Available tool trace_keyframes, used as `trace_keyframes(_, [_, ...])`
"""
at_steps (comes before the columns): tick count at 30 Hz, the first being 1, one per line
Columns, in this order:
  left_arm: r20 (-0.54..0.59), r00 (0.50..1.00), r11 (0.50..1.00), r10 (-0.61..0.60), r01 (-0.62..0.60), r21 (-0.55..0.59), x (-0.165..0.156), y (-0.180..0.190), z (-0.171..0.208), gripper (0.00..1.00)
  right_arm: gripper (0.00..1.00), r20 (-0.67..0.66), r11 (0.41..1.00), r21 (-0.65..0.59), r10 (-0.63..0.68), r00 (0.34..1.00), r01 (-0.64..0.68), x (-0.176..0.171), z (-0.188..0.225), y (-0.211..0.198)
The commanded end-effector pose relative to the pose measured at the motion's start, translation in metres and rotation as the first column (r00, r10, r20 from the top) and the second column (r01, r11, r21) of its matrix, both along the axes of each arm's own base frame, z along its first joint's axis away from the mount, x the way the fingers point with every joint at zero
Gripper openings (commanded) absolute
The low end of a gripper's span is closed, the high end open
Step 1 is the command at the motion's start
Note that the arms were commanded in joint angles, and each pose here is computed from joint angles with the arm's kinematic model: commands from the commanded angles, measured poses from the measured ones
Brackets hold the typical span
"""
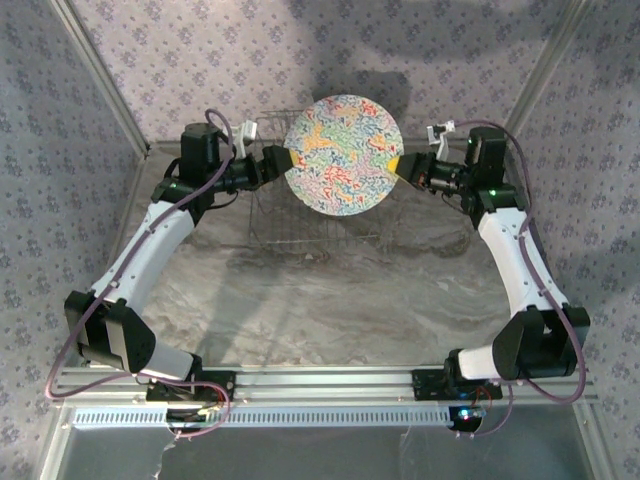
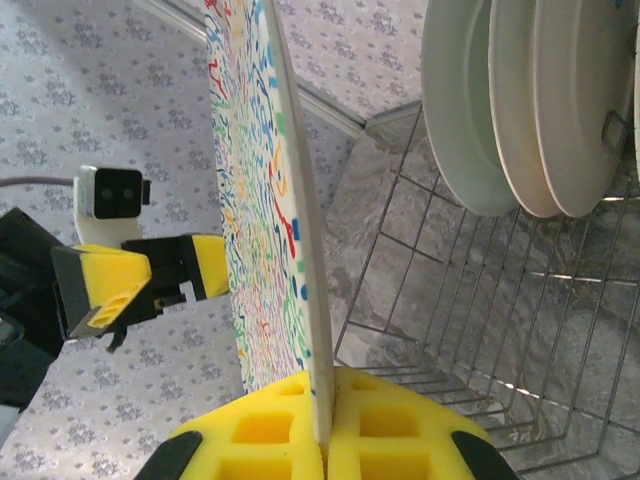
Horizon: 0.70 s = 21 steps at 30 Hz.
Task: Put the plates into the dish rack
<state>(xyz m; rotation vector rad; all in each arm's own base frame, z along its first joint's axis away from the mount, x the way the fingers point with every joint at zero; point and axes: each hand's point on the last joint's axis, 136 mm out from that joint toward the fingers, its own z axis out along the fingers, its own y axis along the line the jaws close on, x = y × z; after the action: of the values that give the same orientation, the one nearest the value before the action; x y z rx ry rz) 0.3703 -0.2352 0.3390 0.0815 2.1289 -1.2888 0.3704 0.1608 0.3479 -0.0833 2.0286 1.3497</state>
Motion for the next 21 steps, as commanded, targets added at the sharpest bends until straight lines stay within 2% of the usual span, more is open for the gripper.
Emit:
trace_keyframes(1, [0.026,0.998,0.995,0.060,-0.062,0.080,-0.003,0.014,0.000,0.98,0.00,0.112,0.999,0.021,-0.029,0.993,0.026,-0.003,0.038,0.000])
trace_keyframes(8, [0.061,0.978,0.949,0.199,-0.208,0.237,-0.017,0.052,-0.011,0.99,0.00,0.150,0.994,0.008,-0.111,0.983,0.111,0.008,0.053,0.002])
trace_keyframes(15, [0.143,0.942,0.889,0.304,-0.335,0.313,-0.045,0.090,0.004,0.99,0.00,0.169,0.979,-0.066,-0.179,0.969,0.192,0.019,0.059,0.018])
trace_keyframes(21, [0.234,0.883,0.818,0.406,-0.466,0.338,-0.068,0.128,0.018,0.99,0.00,0.153,0.950,-0.158,-0.244,0.958,0.268,0.034,0.048,0.028])
